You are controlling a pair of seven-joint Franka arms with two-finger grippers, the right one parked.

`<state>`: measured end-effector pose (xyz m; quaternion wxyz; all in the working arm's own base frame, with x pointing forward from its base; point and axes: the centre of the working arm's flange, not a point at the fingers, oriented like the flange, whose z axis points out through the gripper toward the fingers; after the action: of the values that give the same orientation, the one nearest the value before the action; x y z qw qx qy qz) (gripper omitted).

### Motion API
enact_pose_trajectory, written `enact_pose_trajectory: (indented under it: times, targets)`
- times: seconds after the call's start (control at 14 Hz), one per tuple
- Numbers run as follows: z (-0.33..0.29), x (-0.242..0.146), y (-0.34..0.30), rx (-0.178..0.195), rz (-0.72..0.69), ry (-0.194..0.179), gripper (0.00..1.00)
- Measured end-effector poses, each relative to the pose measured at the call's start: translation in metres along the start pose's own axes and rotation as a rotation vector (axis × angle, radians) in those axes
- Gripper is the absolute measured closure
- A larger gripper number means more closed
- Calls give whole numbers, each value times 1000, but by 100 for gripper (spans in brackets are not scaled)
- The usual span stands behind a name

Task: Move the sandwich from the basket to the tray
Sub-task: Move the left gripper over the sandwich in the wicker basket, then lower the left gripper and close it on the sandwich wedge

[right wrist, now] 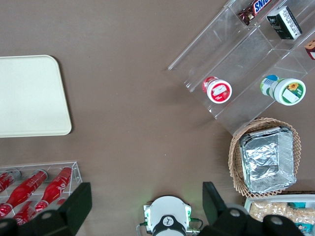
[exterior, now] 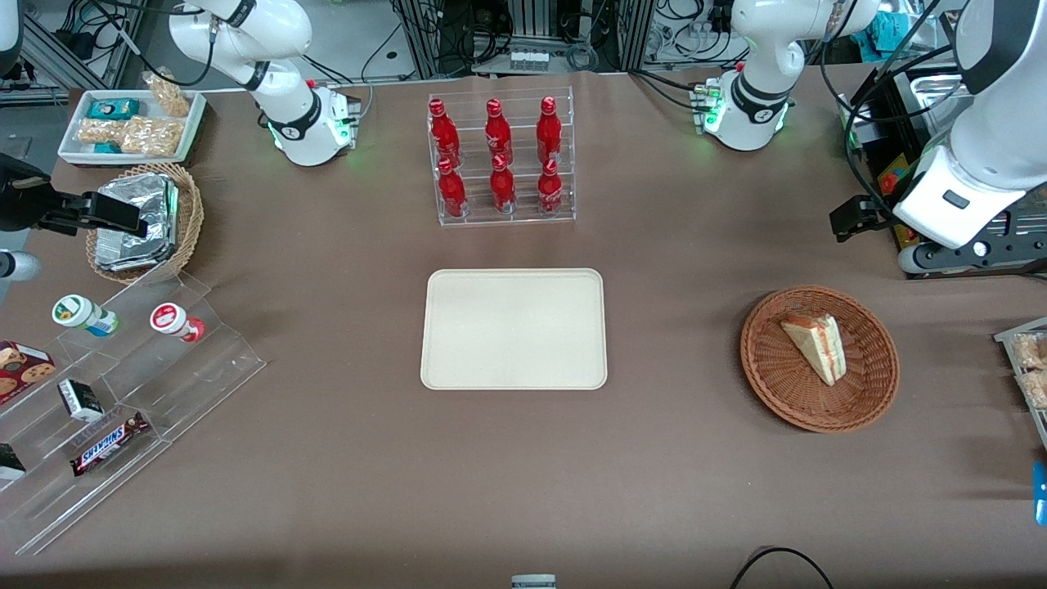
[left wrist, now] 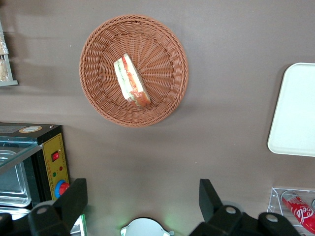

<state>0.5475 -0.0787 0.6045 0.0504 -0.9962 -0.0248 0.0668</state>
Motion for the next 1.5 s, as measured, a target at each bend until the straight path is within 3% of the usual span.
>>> enact_pose_trajectory:
  times: [0.64, 0.93, 1.14, 1.5]
  targets:
    - [9, 6, -8, 1, -24, -19, 0]
    - [76, 37, -62, 2, -130, -129, 0]
    - [156, 63, -79, -10, -168, -88, 0]
    - [247, 64, -74, -41, -283, 51, 0]
